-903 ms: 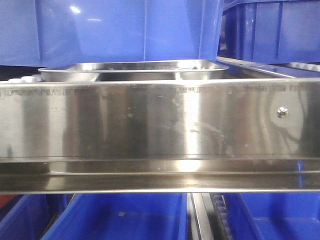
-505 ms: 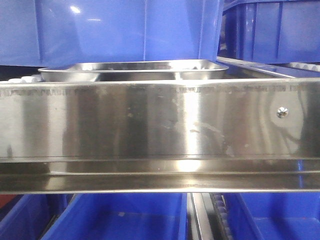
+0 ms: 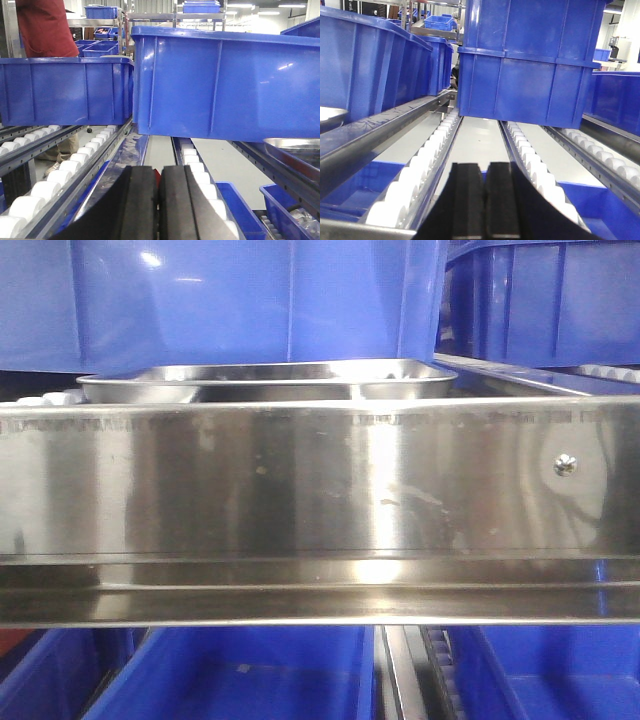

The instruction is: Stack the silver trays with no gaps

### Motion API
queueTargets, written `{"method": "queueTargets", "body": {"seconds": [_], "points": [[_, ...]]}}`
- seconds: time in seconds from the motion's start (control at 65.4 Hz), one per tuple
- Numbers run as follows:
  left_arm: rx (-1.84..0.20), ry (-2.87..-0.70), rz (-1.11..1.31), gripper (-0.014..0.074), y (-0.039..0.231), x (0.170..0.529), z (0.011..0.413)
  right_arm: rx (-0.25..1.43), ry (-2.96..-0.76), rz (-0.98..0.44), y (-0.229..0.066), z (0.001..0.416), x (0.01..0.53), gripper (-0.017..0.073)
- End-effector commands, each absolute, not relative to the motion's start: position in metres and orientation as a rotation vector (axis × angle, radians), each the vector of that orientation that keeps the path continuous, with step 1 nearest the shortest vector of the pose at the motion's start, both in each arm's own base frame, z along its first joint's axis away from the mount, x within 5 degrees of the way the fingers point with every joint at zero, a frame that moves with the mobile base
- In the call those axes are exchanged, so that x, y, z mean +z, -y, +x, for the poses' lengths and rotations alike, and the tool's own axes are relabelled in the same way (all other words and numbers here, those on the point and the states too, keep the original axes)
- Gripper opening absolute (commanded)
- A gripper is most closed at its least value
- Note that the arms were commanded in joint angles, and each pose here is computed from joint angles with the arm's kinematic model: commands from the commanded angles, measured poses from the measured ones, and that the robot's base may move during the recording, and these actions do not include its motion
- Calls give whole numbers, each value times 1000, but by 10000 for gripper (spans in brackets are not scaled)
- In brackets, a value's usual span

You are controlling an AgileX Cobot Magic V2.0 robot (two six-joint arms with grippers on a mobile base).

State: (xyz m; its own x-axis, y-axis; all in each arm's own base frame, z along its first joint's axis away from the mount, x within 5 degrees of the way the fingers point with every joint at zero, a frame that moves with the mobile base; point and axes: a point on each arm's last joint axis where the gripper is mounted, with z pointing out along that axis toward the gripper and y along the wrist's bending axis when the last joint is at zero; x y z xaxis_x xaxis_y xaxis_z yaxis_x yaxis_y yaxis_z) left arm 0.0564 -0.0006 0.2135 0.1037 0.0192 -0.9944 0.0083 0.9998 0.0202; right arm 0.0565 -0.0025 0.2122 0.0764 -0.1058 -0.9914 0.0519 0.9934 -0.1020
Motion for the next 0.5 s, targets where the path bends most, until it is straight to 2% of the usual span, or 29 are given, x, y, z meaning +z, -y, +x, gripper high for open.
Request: {"method": "queueTargets", "body": {"seconds": [0.0, 0.199, 0.275, 0.398, 0.49], "points": [[5, -1424, 19, 11, 1, 219, 56, -131, -1379, -40, 3, 55, 223, -75], [-17, -1339, -5, 11, 0, 226, 54, -145, -962, -22, 2, 40, 257, -75], [-56, -1284, -40, 11, 0, 244, 50, -139, -823, -13, 2, 32, 267, -75], [-91, -1240, -58, 11, 0, 279, 40, 25, -808, 58, 2, 31, 271, -75], [-159, -1280, -75, 11, 2, 308, 27, 45, -850, 68, 2, 29, 286, -75]]}}
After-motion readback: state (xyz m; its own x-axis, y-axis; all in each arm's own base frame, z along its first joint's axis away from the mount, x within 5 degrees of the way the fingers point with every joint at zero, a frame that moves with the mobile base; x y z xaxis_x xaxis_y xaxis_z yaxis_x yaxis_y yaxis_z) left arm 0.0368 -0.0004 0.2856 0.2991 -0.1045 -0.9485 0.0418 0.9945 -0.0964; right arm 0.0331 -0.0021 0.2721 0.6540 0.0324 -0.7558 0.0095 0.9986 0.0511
